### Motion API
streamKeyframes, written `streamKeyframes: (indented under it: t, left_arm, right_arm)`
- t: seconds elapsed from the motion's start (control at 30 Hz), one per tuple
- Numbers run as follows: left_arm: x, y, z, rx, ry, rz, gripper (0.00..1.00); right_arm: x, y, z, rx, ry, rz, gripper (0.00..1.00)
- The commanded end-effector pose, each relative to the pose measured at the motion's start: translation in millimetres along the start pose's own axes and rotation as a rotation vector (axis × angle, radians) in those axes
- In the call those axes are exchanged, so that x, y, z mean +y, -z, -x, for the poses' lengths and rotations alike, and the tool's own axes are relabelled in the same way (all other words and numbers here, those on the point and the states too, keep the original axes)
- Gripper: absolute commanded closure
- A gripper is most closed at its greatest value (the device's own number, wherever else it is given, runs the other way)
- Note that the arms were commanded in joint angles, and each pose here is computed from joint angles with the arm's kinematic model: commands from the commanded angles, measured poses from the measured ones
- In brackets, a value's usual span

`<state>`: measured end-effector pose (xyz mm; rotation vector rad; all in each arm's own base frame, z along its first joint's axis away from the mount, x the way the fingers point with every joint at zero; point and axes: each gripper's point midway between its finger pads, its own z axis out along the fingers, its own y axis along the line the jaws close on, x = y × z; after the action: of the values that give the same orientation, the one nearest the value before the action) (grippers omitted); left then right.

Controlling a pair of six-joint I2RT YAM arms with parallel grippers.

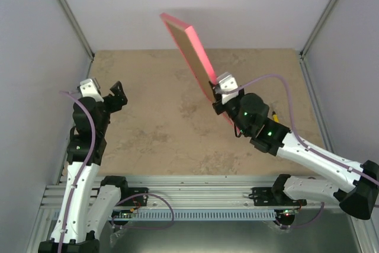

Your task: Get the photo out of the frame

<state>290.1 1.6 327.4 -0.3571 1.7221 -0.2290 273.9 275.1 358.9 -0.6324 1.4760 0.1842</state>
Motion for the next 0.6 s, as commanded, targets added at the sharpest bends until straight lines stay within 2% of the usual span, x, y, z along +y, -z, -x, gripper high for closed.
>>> streamKeyframes:
  t: [0.0,0.27,0.57]
  left_arm:
    - [-7,-5,-5,0.023,0.022,-0.044,0.07]
    - [-40,-17,-43,0.232,0.199,-0.222,0.03]
    - [-56,-18,-112,0.463,0.445,-0.352,0.05]
  right_arm:
    - [-28,5,46,-0.180,-0.380,0.045,0.99]
    - [-63,-8,9,-0.186,-0.728,-0.040,1.00]
    - [-65,-15,-82,-0.091,-1.082,-0.210,1.00]
